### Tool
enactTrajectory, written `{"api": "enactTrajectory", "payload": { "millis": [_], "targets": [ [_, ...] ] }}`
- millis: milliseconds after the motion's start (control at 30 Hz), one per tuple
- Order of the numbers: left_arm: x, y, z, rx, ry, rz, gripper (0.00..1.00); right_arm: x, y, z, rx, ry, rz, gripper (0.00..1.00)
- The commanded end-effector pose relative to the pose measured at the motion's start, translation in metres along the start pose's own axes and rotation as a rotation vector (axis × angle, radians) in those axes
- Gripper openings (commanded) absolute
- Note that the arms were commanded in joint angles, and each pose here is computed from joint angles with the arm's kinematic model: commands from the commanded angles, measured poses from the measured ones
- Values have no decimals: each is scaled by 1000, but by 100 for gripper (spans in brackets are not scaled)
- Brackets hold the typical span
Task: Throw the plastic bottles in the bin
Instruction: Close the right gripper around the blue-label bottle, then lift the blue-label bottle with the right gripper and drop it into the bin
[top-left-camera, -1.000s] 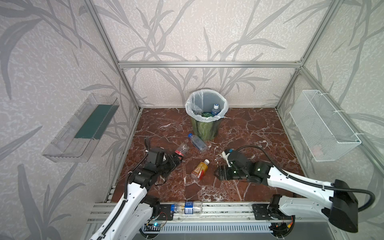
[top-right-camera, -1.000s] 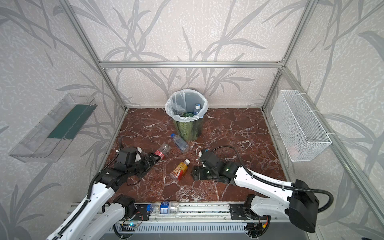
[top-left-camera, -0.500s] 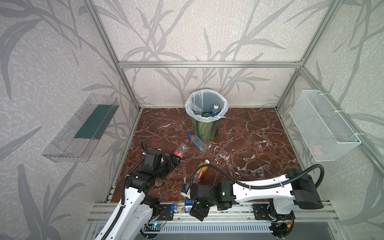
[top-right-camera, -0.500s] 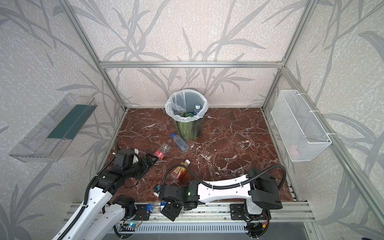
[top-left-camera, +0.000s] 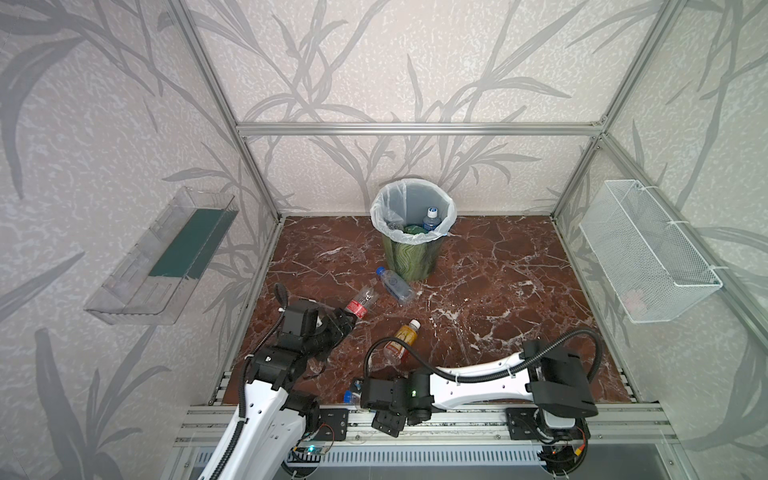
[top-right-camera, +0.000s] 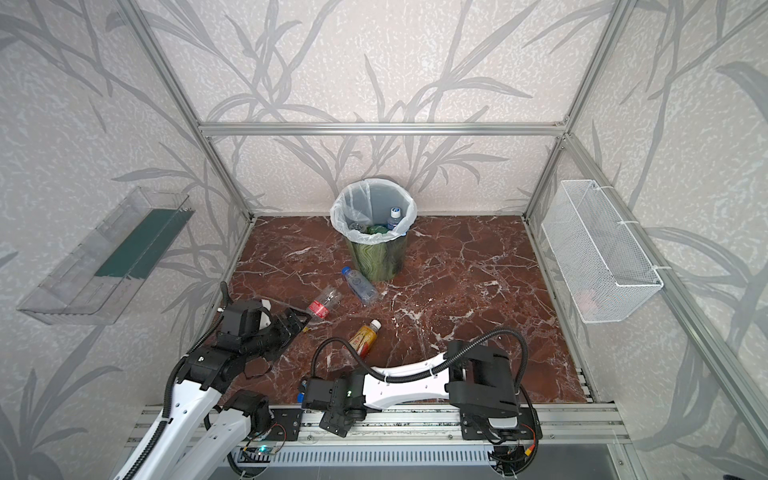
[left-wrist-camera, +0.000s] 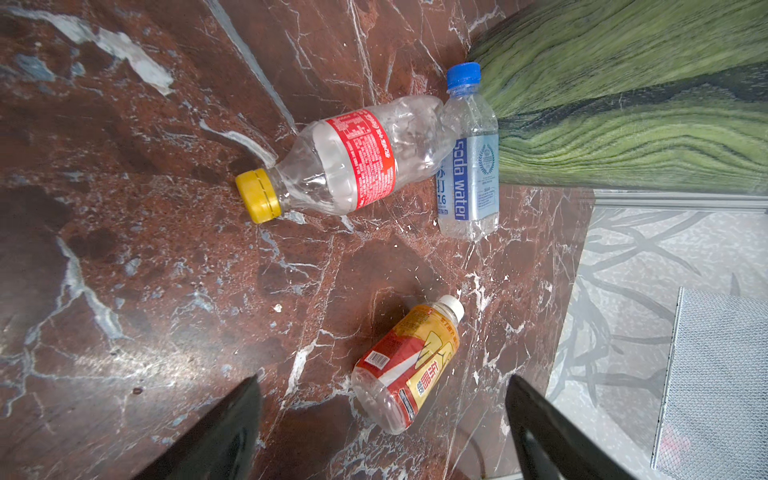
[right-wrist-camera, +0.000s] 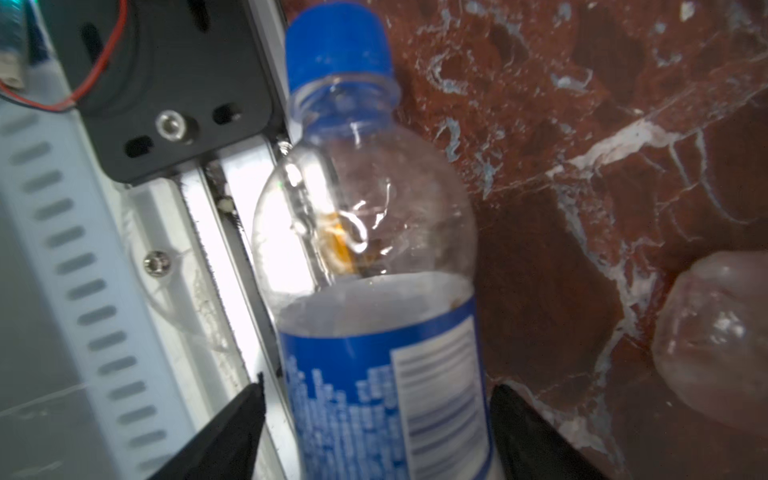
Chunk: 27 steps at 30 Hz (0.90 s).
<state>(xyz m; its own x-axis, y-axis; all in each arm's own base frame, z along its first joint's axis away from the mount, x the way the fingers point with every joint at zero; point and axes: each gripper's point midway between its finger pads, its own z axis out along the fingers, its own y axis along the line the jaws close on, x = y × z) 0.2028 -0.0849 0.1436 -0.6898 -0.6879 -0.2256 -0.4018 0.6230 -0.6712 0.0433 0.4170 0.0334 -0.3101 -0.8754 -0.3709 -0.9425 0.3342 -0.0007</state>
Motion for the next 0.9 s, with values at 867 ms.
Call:
{"api": "enactTrajectory", "payload": {
  "millis": [867],
  "targets": [
    [-2, -2, 1, 9, 13, -8, 91, 40, -119, -101, -128, -514, 802, 57]
  ]
}}
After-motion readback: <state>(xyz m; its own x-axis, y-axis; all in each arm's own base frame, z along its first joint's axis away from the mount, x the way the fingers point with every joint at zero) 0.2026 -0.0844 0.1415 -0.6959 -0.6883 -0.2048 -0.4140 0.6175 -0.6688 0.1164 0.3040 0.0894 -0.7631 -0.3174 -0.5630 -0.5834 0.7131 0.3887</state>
